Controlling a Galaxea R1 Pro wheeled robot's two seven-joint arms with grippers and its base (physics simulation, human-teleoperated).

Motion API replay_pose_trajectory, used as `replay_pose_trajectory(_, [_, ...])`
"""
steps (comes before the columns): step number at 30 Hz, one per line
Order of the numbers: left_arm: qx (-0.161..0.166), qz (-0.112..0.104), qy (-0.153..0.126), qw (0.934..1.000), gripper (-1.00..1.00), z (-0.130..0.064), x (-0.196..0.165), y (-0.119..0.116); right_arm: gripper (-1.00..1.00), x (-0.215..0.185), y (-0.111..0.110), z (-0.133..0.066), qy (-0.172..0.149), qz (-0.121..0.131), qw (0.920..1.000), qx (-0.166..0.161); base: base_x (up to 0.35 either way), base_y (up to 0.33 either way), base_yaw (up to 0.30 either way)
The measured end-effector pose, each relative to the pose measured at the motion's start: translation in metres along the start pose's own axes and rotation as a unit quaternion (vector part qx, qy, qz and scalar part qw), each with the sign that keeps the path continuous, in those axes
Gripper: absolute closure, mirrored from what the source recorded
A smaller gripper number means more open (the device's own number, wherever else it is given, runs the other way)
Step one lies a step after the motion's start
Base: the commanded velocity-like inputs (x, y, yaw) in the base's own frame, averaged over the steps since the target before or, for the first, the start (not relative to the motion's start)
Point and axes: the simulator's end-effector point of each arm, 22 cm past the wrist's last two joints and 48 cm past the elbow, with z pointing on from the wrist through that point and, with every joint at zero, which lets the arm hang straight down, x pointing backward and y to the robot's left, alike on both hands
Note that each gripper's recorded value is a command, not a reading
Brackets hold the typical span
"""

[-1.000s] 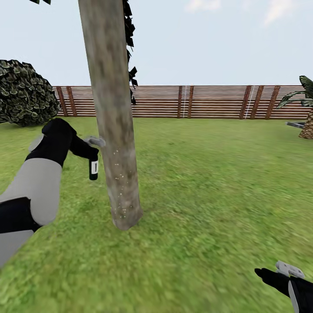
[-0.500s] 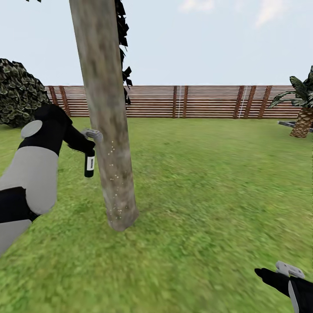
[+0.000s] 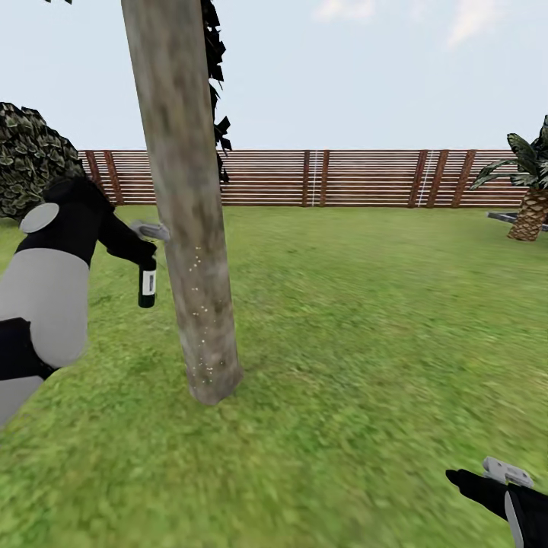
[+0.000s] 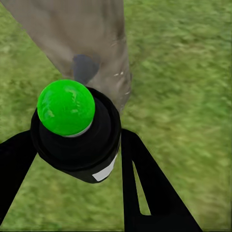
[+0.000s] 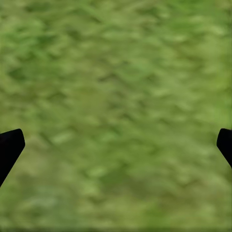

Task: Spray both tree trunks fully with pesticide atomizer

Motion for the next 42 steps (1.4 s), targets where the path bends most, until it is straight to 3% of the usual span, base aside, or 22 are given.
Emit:
replay_pose_trajectory(10, [0.018, -0.016, 0.059, 0.9979, 1.0, 0.029, 0.041, 0.009, -1.0, 0.0, 0.0, 0.0, 0.0, 0.0, 1.0, 0.0, 0.0, 0.0, 0.0])
replay_pose_trajectory(16, [0.014, -0.019, 0.063, 0.9977, 1.0, 0.029, 0.046, 0.016, -1.0, 0.0, 0.0, 0.0, 0.0, 0.0, 1.0, 0.0, 0.0, 0.0, 0.0])
replay_pose_trajectory(20, [-0.014, -0.027, 0.064, 0.9975, 1.0, 0.025, 0.052, 0.036, -1.0, 0.0, 0.0, 0.0, 0.0, 0.0, 1.0, 0.0, 0.0, 0.0, 0.0])
replay_pose_trajectory(22, [-0.032, -0.04, 0.065, 0.9966, 1.0, 0.018, 0.061, 0.059, -1.0, 0.0, 0.0, 0.0, 0.0, 0.0, 1.0, 0.0, 0.0, 0.0, 0.0])
replay_pose_trajectory(26, [-0.039, -0.05, 0.063, 0.9959, 1.0, 0.013, 0.067, 0.071, -1.0, 0.0, 0.0, 0.0, 0.0, 0.0, 1.0, 0.0, 0.0, 0.0, 0.0])
replay_pose_trajectory(30, [-0.039, -0.051, 0.062, 0.996, 1.0, 0.013, 0.066, 0.071, -1.0, 0.0, 0.0, 0.0, 0.0, 0.0, 1.0, 0.0, 0.0, 0.0, 0.0])
replay_pose_trajectory(33, [-0.028, -0.037, 0.06, 0.9971, 1.0, 0.02, 0.055, 0.05, -1.0, 0.0, 0.0, 0.0, 0.0, 0.0, 1.0, 0.0, 0.0, 0.0, 0.0])
replay_pose_trajectory(38, [-0.026, -0.031, 0.061, 0.9973, 1.0, 0.022, 0.053, 0.046, -1.0, 0.0, 0.0, 0.0, 0.0, 0.0, 1.0, 0.0, 0.0, 0.0, 0.0])
replay_pose_trajectory(41, [-0.072, -0.035, 0.057, 0.9952, 1.0, 0.02, 0.054, 0.069, -1.0, 0.0, 0.0, 0.0, 0.0, 0.0, 1.0, 0.0, 0.0, 0.0, 0.0])
replay_pose_trajectory(42, [-0.114, -0.061, 0.039, 0.9908, 1.0, 0.016, 0.056, 0.097, -1.0, 0.0, 0.0, 0.0, 0.0, -0.001, 1.0, 0.0, 0.0, 0.0, 0.0])
